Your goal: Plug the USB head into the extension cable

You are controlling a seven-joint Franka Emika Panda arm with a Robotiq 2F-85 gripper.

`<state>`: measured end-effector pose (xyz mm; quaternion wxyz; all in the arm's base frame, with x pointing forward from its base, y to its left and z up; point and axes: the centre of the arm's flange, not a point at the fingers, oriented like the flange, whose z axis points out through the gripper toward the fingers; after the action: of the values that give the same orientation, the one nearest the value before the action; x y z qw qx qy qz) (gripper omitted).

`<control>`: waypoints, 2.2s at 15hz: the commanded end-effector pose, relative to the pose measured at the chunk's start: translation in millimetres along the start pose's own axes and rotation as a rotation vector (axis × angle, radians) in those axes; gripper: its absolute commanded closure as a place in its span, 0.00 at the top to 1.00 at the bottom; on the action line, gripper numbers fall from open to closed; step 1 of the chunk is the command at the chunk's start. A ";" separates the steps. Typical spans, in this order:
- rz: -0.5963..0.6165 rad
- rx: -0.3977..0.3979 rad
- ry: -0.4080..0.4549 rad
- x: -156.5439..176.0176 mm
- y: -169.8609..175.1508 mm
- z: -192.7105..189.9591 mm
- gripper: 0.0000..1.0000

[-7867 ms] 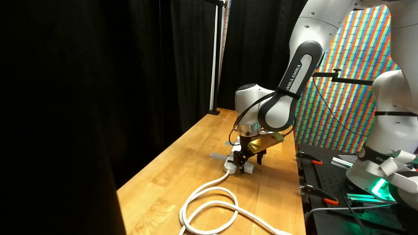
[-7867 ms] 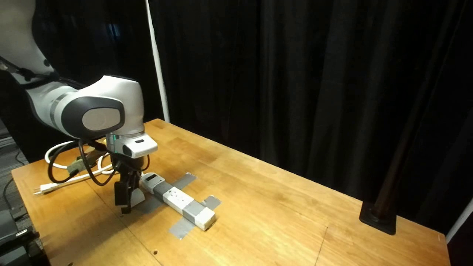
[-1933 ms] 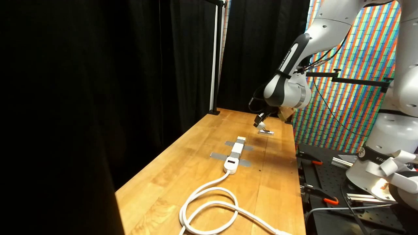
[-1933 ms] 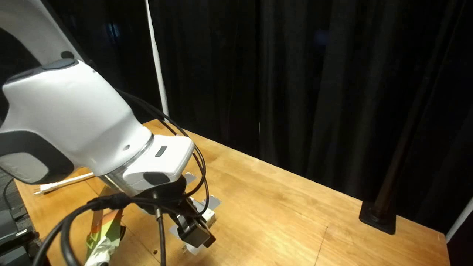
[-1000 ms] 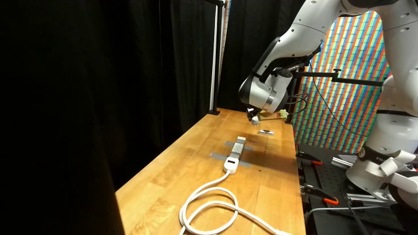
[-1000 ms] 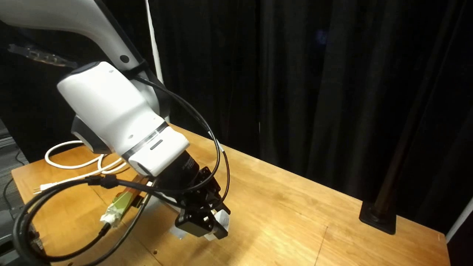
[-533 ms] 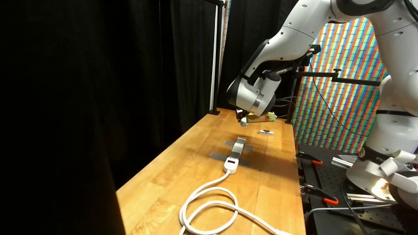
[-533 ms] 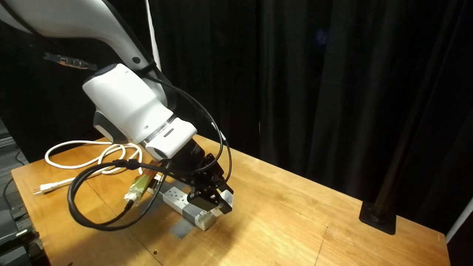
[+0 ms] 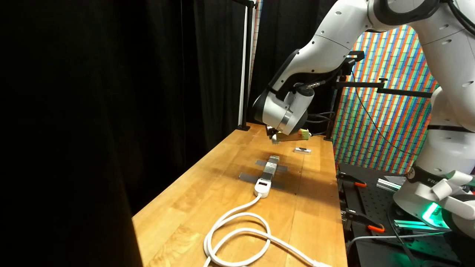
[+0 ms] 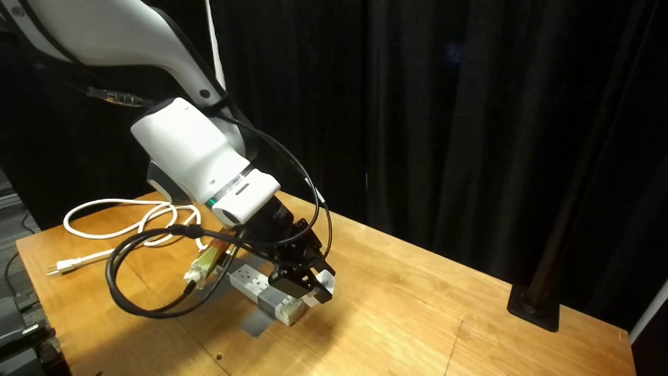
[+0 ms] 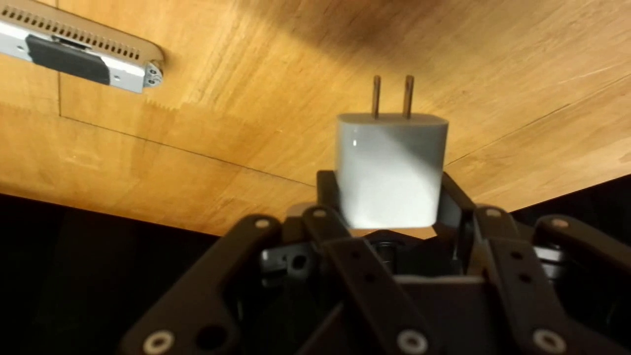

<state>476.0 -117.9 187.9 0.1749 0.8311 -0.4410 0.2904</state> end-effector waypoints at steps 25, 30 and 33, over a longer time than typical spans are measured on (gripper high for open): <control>0.384 -0.185 0.102 -35.6 -32.6 50.5 0.23; 0.381 -0.164 0.067 -42.7 -41.6 42.5 0.23; 0.378 -0.163 0.060 -48.1 -46.0 36.7 0.23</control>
<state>495.9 -89.6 118.5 0.1942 0.7085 -0.6036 0.3097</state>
